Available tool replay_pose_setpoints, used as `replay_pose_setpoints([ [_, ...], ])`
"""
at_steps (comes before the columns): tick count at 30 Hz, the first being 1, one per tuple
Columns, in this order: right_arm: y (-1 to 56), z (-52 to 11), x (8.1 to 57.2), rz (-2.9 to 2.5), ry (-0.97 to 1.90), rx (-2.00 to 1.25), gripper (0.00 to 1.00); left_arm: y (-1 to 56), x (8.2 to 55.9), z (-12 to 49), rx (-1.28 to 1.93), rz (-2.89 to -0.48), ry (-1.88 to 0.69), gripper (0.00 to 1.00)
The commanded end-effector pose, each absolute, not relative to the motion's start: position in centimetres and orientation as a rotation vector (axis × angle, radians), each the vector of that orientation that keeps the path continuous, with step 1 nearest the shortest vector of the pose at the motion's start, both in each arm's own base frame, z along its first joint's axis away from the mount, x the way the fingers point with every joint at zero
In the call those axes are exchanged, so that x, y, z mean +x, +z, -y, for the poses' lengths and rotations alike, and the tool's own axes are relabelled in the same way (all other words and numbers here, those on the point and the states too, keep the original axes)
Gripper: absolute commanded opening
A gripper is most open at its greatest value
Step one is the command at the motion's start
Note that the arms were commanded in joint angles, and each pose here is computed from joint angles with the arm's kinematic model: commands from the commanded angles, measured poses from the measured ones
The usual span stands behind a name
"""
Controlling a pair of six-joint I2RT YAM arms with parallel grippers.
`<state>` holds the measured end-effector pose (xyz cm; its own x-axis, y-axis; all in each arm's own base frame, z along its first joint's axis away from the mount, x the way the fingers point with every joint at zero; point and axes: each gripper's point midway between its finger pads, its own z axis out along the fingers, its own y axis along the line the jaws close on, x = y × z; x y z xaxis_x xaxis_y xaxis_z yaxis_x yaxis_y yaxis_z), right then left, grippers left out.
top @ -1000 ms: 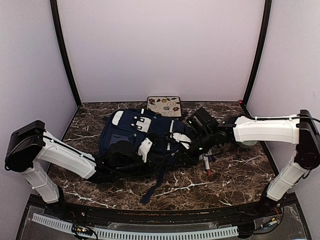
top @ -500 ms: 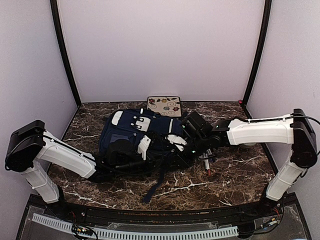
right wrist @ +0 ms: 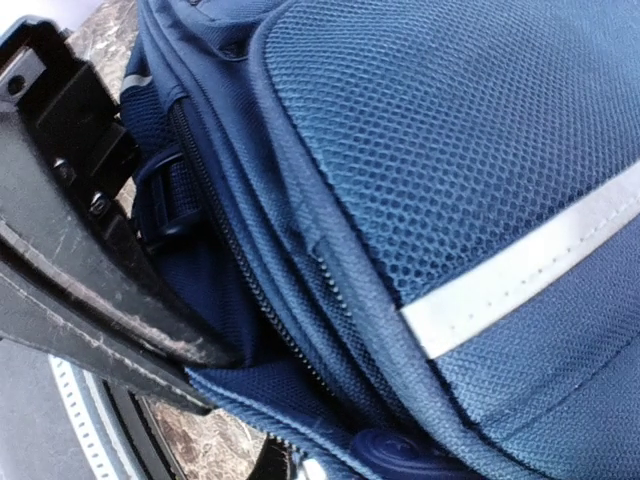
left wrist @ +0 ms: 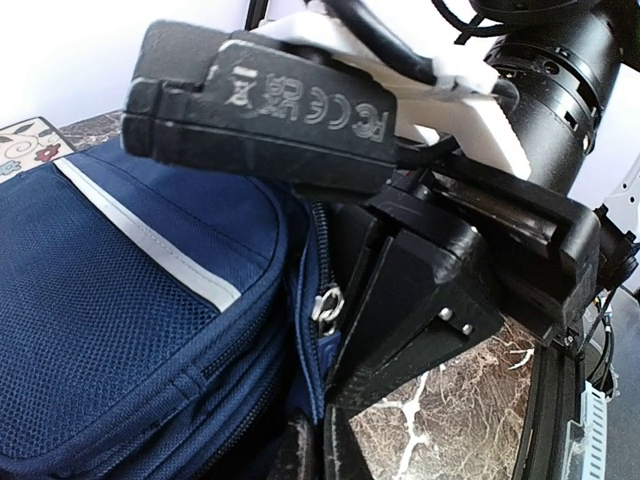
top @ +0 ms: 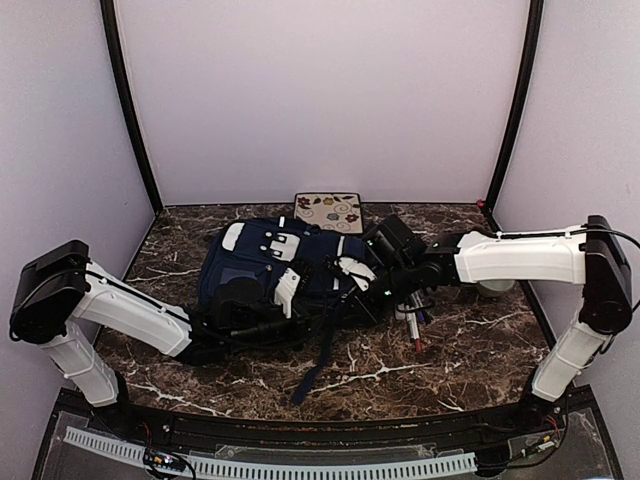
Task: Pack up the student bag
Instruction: Grab the largest pocket of the student bag, then zip the student bag into the largest pocket of the bag.
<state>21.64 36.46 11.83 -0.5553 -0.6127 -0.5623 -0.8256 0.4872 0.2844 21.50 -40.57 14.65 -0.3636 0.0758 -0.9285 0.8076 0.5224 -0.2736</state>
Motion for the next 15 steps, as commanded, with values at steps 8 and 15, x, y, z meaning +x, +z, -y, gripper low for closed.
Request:
replay_pose_setpoints([
  [8, 11.9, -32.5, 20.1, -2.340, 0.792, -1.403, 0.00, 19.0, 19.4, 40.5, 0.836, -1.633, -0.936, 0.00],
  [15, 8.2, -27.1, 19.6, -2.514, 0.686, -1.500, 0.00, 15.8, 19.5, 38.4, 0.902, -1.739, -0.785, 0.00],
])
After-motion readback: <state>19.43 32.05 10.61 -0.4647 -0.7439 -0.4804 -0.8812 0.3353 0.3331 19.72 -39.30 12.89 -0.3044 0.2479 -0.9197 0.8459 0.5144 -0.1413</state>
